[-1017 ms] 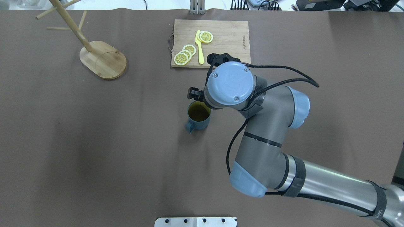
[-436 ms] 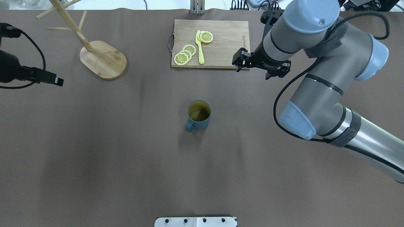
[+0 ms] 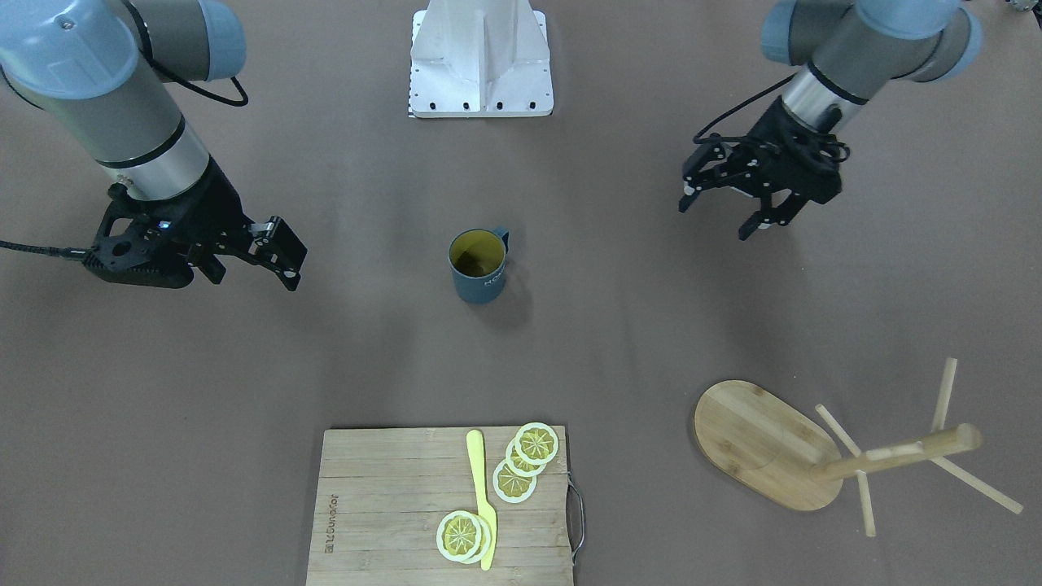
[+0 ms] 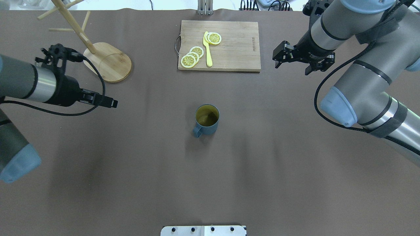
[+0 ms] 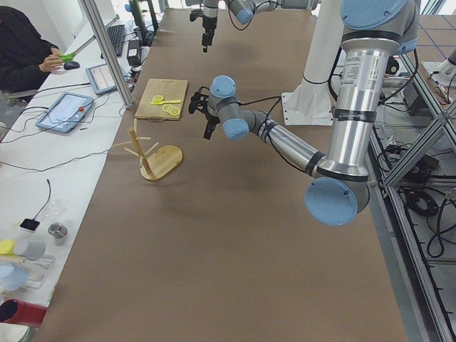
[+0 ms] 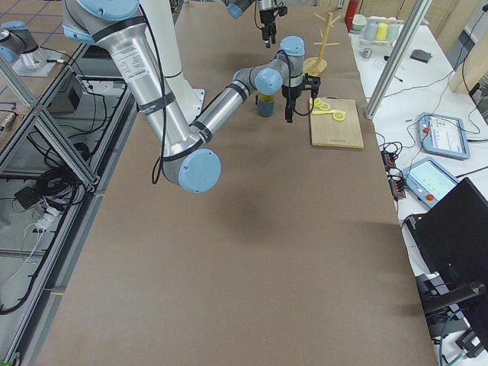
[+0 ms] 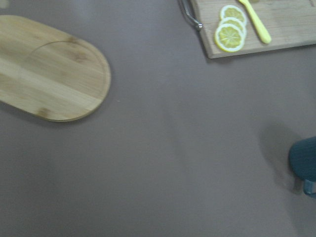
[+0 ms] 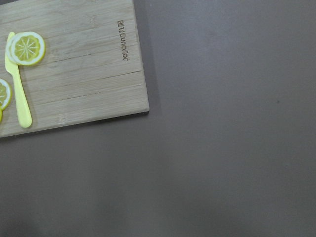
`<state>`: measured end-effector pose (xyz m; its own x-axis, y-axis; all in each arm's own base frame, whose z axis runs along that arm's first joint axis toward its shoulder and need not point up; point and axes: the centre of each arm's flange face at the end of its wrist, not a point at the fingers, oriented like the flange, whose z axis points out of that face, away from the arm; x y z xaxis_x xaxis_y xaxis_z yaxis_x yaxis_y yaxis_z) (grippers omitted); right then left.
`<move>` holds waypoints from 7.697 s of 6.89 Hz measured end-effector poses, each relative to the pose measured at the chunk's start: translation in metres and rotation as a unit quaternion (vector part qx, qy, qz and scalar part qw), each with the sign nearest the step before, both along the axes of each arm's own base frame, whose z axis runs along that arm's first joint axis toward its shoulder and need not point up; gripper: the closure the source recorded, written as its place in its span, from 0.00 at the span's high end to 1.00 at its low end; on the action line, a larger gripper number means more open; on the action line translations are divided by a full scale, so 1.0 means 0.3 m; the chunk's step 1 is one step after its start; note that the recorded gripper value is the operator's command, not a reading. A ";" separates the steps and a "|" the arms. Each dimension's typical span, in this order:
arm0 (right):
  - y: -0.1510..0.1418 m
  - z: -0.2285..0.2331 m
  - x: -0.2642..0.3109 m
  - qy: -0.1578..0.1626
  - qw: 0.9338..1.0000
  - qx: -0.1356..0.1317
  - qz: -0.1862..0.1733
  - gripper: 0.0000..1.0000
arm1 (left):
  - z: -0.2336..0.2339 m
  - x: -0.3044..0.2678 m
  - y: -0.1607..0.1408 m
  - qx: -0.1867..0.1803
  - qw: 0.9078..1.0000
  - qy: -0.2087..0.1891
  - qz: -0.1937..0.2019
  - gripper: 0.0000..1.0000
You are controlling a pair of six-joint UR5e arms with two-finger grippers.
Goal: Hang cup on storage rack
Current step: 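Reach the left gripper toward the mug handle while right arm withdraws, then close the left gripper on the teal mug's handle, then lift the mug with the left gripper toward the wooden stand, then move the mug with the left gripper onto a stand peg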
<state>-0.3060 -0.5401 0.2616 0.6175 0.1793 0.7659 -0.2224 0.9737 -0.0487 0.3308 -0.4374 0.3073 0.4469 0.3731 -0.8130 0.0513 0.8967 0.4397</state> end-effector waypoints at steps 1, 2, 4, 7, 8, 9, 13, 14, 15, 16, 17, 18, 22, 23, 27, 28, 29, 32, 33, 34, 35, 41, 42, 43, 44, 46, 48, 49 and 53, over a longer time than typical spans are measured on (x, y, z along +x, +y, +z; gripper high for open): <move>-0.011 0.050 0.040 0.006 1.000 0.001 -0.005 1.00 | -0.089 0.156 0.033 0.030 1.000 0.006 0.004 0.97; -0.016 0.080 0.065 0.010 1.000 0.002 -0.008 1.00 | -0.163 0.289 0.054 0.050 0.999 0.015 0.011 0.97; -0.021 0.113 0.087 0.015 1.000 0.001 -0.010 1.00 | -0.181 0.412 0.046 0.073 0.996 0.042 0.018 0.97; -0.027 0.155 0.123 0.017 1.000 -0.003 -0.014 1.00 | -0.183 0.493 0.098 0.126 0.990 0.053 0.038 0.92; -0.028 0.164 0.128 0.018 1.000 -0.004 -0.014 1.00 | -0.182 0.544 0.155 0.147 0.987 0.052 0.035 0.92; -0.029 0.168 0.129 0.018 1.000 -0.005 -0.015 1.00 | -0.181 0.610 0.226 0.160 0.986 0.048 0.028 0.92; -0.031 0.167 0.123 0.018 1.000 -0.006 -0.015 1.00 | -0.183 0.759 0.336 0.177 0.984 0.034 0.004 0.85; -0.031 0.164 0.122 0.018 1.000 -0.005 -0.015 1.00 | -0.189 0.787 0.328 0.177 0.984 0.032 0.004 0.87; -0.032 0.162 0.121 0.017 1.000 -0.005 -0.015 1.00 | -0.203 0.812 0.320 0.177 0.984 0.031 0.004 0.86; -0.032 0.161 0.121 0.017 1.000 -0.004 -0.015 1.00 | -0.215 0.831 0.314 0.177 0.984 0.031 0.004 0.86; -0.033 0.158 0.121 0.017 1.000 -0.003 -0.015 1.00 | -0.215 0.839 0.308 0.177 0.984 0.030 0.003 0.86; -0.032 0.152 0.116 0.016 1.000 -0.003 -0.015 1.00 | -0.210 0.831 0.287 0.177 0.984 0.028 -0.001 0.86; -0.025 0.137 0.102 0.014 1.000 -0.001 -0.016 1.00 | -0.192 0.797 0.208 0.175 0.984 0.020 -0.019 0.70; -0.024 0.136 0.099 0.013 1.000 -0.001 -0.017 1.00 | -0.193 0.798 0.209 0.174 0.984 0.020 -0.019 0.59; -0.019 0.132 0.079 0.015 1.000 0.001 -0.020 1.00 | -0.193 0.799 0.234 0.170 0.985 0.035 -0.018 0.00; -0.019 0.132 0.078 0.015 1.000 0.001 -0.020 1.00 | -0.201 0.800 0.244 0.164 0.985 0.040 -0.018 0.00; -0.019 0.131 0.077 0.015 1.000 0.001 -0.020 1.00 | -0.224 0.786 0.254 0.157 0.986 0.052 -0.020 0.00; -0.020 0.121 0.076 0.014 1.000 0.003 -0.020 1.00 | -0.355 0.594 0.159 0.155 0.983 0.094 -0.024 0.00; -0.020 0.111 0.075 0.012 1.000 0.005 -0.020 1.00 | -0.360 0.477 0.035 0.146 0.984 0.091 -0.035 0.00; -0.020 0.103 0.073 0.011 1.000 0.007 -0.020 1.00 | -0.354 0.359 -0.085 0.124 0.987 0.084 -0.053 0.00; -0.021 0.096 0.070 0.010 1.000 0.009 -0.020 1.00 | -0.342 0.242 -0.193 0.085 0.990 0.082 -0.076 0.00; -0.010 0.046 0.010 0.016 0.999 0.025 -0.019 1.00 | -0.197 -0.090 -0.529 -0.157 0.961 0.122 -0.193 0.00; -0.006 0.038 0.003 0.016 0.999 0.027 -0.018 1.00 | -0.198 -0.111 -0.540 -0.191 0.949 0.141 -0.209 0.00; -0.003 0.033 0.000 0.016 0.999 0.028 -0.017 1.00 | -0.200 -0.127 -0.547 -0.215 0.937 0.164 -0.221 0.00; -0.002 0.028 -0.002 0.015 0.999 0.029 -0.017 1.00 | -0.190 -0.136 -0.557 -0.241 0.921 0.198 -0.232 0.00; -0.003 0.026 -0.004 0.016 0.999 0.029 -0.016 1.00 | -0.152 -0.157 -0.576 -0.277 0.891 0.273 -0.235 0.00; -0.002 0.022 -0.003 0.015 0.999 0.030 -0.016 1.00 | -0.131 -0.202 -0.579 -0.295 0.867 0.326 -0.235 0.00; -0.001 0.020 -0.002 0.014 0.999 0.030 -0.016 1.00 | -0.113 -0.223 -0.579 -0.307 0.848 0.359 -0.239 0.00; 0.001 0.011 0.000 0.012 0.999 0.029 -0.012 1.00 | 0.043 -0.264 -0.596 -0.364 0.747 0.503 -0.239 0.00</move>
<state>-0.3061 -0.5398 0.2648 0.6394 0.1201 0.7595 -0.1990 0.9799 0.0126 0.2517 -0.6161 0.3202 -0.5853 -0.3383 -0.7369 0.4183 0.6525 -0.6318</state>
